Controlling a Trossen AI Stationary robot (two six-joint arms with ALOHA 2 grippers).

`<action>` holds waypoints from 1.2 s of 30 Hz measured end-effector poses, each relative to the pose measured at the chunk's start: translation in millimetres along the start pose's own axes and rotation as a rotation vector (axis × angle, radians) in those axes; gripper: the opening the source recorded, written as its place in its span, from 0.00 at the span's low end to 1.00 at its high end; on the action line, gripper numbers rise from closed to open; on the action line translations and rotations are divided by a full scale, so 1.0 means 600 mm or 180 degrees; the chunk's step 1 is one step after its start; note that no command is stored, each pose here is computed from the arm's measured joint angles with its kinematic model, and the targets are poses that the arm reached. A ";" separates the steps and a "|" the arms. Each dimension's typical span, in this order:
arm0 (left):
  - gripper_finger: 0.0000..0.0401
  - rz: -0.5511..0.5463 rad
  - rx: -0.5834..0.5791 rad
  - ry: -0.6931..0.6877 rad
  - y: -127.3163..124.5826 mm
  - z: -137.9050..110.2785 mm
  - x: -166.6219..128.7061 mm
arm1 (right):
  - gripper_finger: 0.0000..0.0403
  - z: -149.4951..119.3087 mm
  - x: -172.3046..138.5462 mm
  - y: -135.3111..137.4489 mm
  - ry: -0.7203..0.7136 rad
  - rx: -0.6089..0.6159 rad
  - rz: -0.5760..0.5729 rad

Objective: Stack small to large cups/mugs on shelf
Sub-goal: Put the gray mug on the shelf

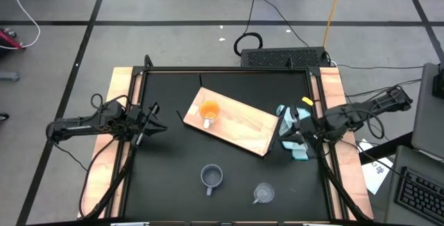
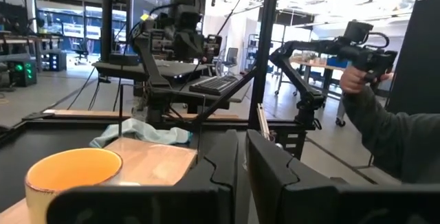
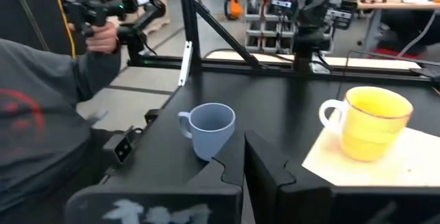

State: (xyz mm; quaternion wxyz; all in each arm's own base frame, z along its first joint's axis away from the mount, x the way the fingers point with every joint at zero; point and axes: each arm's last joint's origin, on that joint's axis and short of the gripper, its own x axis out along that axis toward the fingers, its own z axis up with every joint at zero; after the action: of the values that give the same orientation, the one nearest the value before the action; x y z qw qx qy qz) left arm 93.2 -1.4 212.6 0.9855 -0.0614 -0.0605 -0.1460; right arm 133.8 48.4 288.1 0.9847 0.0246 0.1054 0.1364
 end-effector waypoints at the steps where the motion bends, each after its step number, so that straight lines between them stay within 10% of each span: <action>1: 0.08 -0.0002 -0.0015 -0.0015 0.000 0.001 0.000 | 0.00 -0.005 -0.001 0.001 -0.0031 0.0003 0.0021; 12: 0.08 -0.0008 -0.0323 0.0063 -0.001 0.037 0.015 | 0.00 -0.038 -0.015 -0.002 -0.0127 0.0044 -0.0042; 36: 0.08 -0.0286 -0.0304 0.2323 -0.038 0.120 0.269 | 0.00 -0.042 -0.015 -0.003 -0.0055 0.0062 -0.0050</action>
State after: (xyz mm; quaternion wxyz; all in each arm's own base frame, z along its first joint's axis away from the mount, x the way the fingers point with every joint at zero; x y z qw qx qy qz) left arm 232.8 -58.4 307.9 0.9309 -0.0485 0.2992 -0.2040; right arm 120.1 44.7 265.4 0.9864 0.0345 0.0984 0.1274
